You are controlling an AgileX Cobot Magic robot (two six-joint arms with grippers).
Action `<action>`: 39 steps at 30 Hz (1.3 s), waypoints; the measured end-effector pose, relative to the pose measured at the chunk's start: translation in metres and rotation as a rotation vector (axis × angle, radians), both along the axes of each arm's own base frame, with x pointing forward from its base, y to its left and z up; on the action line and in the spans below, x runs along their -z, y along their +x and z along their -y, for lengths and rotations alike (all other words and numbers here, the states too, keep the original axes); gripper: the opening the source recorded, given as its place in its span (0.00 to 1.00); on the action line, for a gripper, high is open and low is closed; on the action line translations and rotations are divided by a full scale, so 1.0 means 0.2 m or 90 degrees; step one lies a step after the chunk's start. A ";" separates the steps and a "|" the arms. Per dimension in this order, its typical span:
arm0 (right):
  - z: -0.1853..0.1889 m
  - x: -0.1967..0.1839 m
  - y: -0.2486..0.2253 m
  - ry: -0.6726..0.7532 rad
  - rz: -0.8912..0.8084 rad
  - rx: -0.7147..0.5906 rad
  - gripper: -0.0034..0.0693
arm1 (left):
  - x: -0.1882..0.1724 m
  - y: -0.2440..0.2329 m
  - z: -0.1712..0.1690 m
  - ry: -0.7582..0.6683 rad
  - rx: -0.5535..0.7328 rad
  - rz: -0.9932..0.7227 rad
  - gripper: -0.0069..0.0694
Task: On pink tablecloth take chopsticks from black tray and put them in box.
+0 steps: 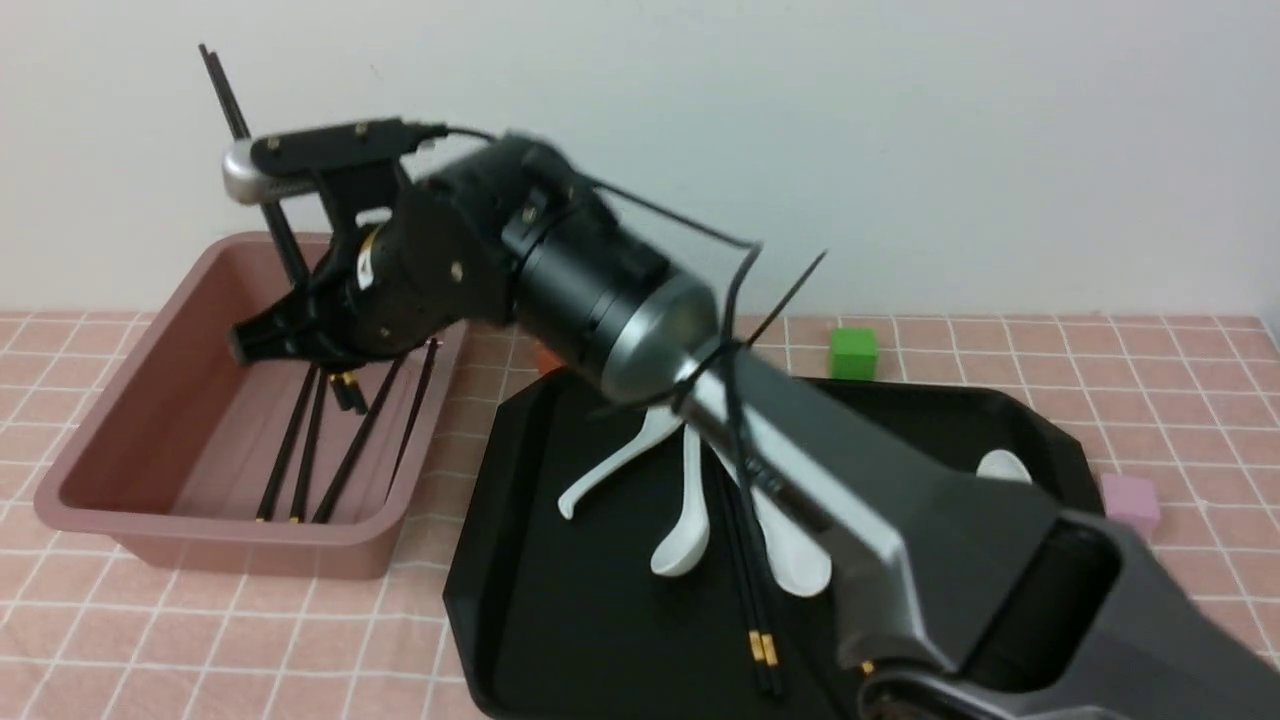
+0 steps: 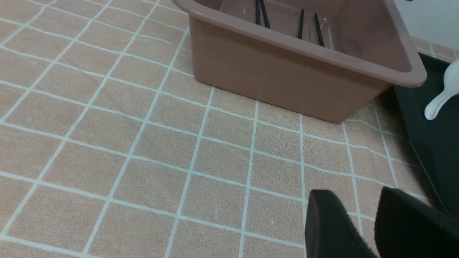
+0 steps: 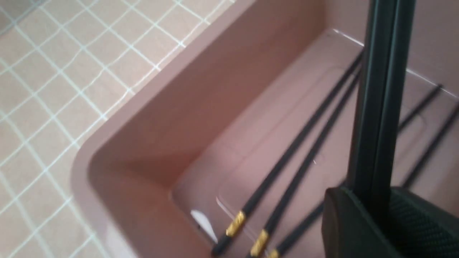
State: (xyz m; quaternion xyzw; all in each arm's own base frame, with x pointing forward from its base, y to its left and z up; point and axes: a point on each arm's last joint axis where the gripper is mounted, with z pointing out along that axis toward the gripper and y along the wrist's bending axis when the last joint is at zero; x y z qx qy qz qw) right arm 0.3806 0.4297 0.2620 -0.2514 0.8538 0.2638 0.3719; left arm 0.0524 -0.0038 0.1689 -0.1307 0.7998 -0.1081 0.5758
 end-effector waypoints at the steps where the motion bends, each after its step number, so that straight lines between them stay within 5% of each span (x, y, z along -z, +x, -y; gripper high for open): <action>1: -0.02 0.05 0.01 0.002 0.002 0.001 0.25 | 0.00 0.00 0.00 0.000 0.000 0.000 0.38; 7: -0.03 0.14 0.03 -0.004 -0.006 0.001 0.29 | 0.00 0.00 0.00 0.000 0.000 0.000 0.39; 15: 0.00 0.14 0.02 -0.037 -0.044 -0.002 0.62 | 0.00 0.00 0.00 0.000 0.000 0.000 0.40; 22: 0.15 -0.21 -0.10 -0.094 -0.066 -0.025 0.67 | 0.00 0.00 0.00 0.000 0.000 0.000 0.40; 27: 0.34 -0.67 -0.28 -0.070 -0.015 -0.047 0.51 | 0.00 0.00 0.00 0.000 0.000 0.000 0.40; 31: 0.53 -1.00 -0.46 -0.041 0.035 -0.069 0.25 | 0.00 0.00 0.00 0.000 0.000 0.000 0.40; 35: 0.71 -1.10 -0.63 -0.071 0.037 -0.085 0.06 | 0.00 0.00 0.00 0.000 0.000 0.000 0.40; 39: 0.94 -1.05 -0.81 -0.140 0.006 -0.077 0.03 | 0.00 0.00 0.00 0.000 0.000 -0.001 0.40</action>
